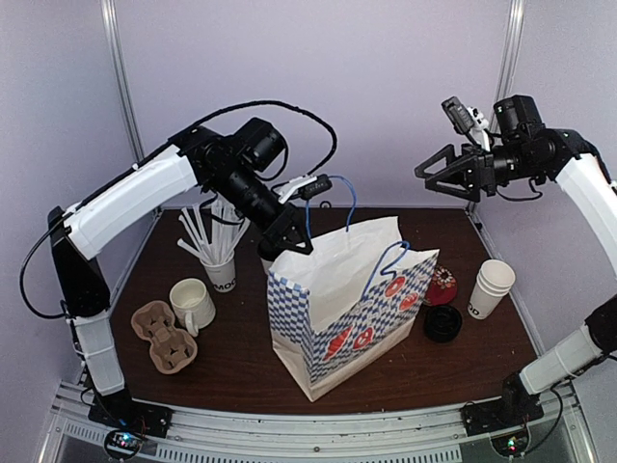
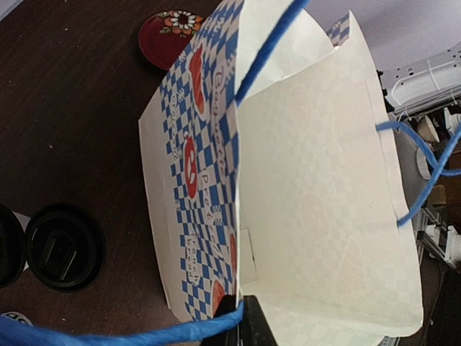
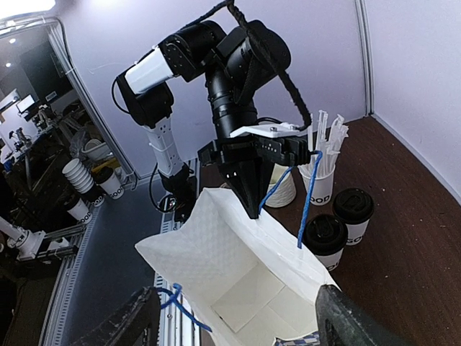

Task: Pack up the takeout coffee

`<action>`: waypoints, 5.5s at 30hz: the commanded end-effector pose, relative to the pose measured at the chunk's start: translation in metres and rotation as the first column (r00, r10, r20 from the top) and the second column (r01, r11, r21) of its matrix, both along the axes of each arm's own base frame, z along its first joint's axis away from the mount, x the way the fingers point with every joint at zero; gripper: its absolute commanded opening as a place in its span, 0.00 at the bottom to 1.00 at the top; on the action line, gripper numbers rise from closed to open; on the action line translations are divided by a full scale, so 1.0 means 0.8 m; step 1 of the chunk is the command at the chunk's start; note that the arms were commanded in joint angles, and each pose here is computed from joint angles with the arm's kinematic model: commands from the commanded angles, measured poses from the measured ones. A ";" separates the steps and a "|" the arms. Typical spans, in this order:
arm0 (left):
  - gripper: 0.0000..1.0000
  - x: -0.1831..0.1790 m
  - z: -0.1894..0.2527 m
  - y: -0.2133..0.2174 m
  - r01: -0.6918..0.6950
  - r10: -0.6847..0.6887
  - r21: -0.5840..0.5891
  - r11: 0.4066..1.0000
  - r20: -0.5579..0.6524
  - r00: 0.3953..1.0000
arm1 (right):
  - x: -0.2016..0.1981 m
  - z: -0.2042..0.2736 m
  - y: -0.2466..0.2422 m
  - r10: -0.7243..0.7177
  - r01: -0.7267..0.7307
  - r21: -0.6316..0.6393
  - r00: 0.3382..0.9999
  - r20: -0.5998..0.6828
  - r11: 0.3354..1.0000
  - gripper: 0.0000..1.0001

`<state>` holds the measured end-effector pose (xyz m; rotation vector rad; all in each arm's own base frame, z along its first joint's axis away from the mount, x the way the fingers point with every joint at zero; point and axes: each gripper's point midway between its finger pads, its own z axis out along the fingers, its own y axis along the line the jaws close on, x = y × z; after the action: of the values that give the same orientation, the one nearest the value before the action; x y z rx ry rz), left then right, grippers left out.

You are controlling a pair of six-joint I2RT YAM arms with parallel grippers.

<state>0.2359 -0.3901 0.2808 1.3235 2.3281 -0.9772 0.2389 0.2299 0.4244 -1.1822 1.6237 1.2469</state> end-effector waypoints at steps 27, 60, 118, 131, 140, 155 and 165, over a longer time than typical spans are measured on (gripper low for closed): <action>0.65 -0.023 -0.013 0.261 -0.513 0.371 0.335 0.790 0.403 0.836 | 0.026 -0.068 -0.009 -0.030 0.027 -0.091 0.999 -0.026 0.995 0.75; 0.05 -0.091 -0.302 0.307 -0.529 0.620 0.688 0.496 0.146 0.771 | 0.017 -0.098 -0.014 -0.008 0.006 -0.130 1.000 -0.015 0.992 0.71; 0.19 -0.029 -0.274 0.175 -0.217 0.200 0.423 0.880 0.085 0.976 | 0.012 -0.122 -0.015 -0.003 -0.002 -0.130 0.999 -0.038 0.992 0.72; 0.20 0.038 -0.282 0.185 -0.376 0.303 0.385 0.843 0.239 0.923 | 0.014 -0.126 -0.016 -0.012 0.006 -0.134 0.999 -0.041 0.991 0.72; 0.47 0.035 -0.245 0.200 -0.440 0.375 0.398 0.805 0.234 0.897 | 0.013 -0.128 -0.017 -0.019 0.014 -0.140 0.999 -0.038 0.990 0.72; 0.97 -0.045 -0.248 0.275 -0.530 0.519 0.534 0.659 0.187 0.834 | 0.016 -0.133 -0.015 -0.005 -0.002 -0.132 0.999 -0.054 0.991 0.72; 0.98 -0.038 -0.242 0.266 -0.502 0.373 0.534 0.681 0.337 0.865 | 0.016 -0.133 -0.015 -0.011 0.004 -0.137 0.998 -0.054 0.991 0.72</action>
<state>0.1963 -0.1750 0.0773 0.7975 2.8187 -0.0259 0.2524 0.2189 0.3167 -1.2337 1.7928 1.1886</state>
